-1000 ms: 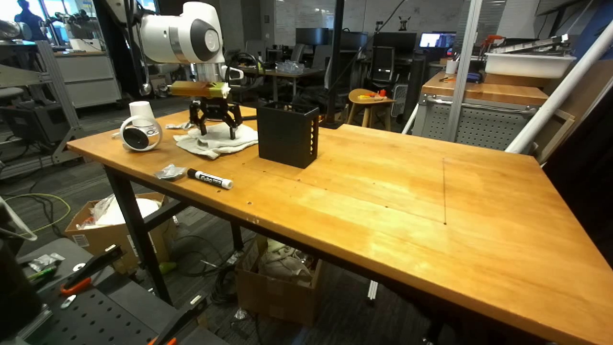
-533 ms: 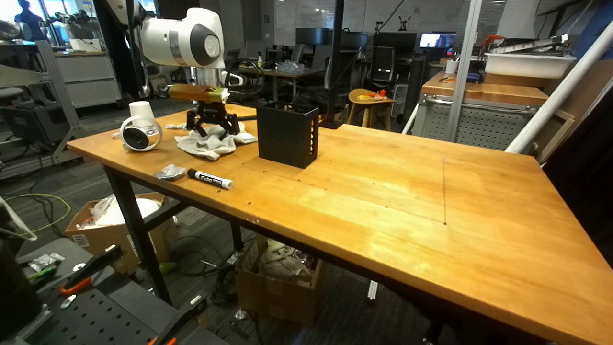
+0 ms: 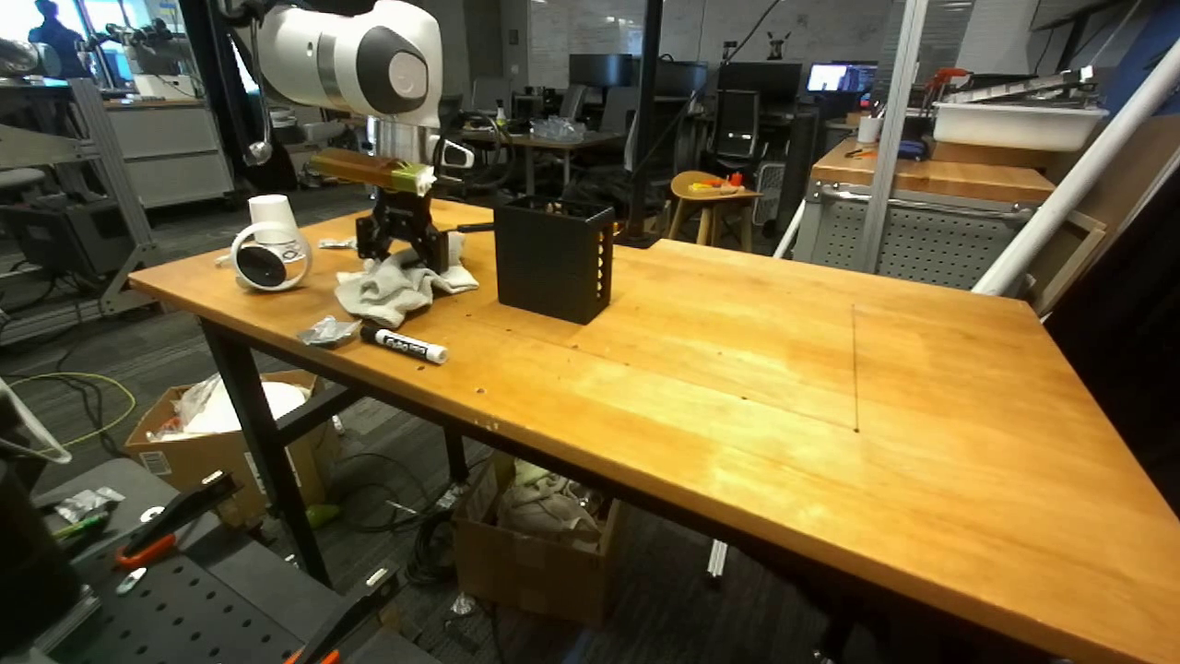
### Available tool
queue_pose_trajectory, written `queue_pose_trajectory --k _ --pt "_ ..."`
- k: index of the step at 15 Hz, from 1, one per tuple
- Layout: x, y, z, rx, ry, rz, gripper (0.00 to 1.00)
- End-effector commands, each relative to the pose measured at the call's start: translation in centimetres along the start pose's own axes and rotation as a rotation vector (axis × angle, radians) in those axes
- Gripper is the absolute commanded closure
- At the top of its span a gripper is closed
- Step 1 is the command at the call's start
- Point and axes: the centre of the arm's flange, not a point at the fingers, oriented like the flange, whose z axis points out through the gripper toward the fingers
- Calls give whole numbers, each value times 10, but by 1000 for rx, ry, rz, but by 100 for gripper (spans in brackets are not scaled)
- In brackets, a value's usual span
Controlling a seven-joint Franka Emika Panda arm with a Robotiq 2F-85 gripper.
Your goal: Put the towel deep inside the black object
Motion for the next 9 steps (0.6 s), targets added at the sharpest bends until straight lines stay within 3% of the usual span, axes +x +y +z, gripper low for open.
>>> queue_pose_trajectory --k 1,5,9 --pt "-30 14 -51 38 51 39 91" --pt "-36 34 -126 58 173 106 90" --pt "-39 72 -182 -27 303 173 90"
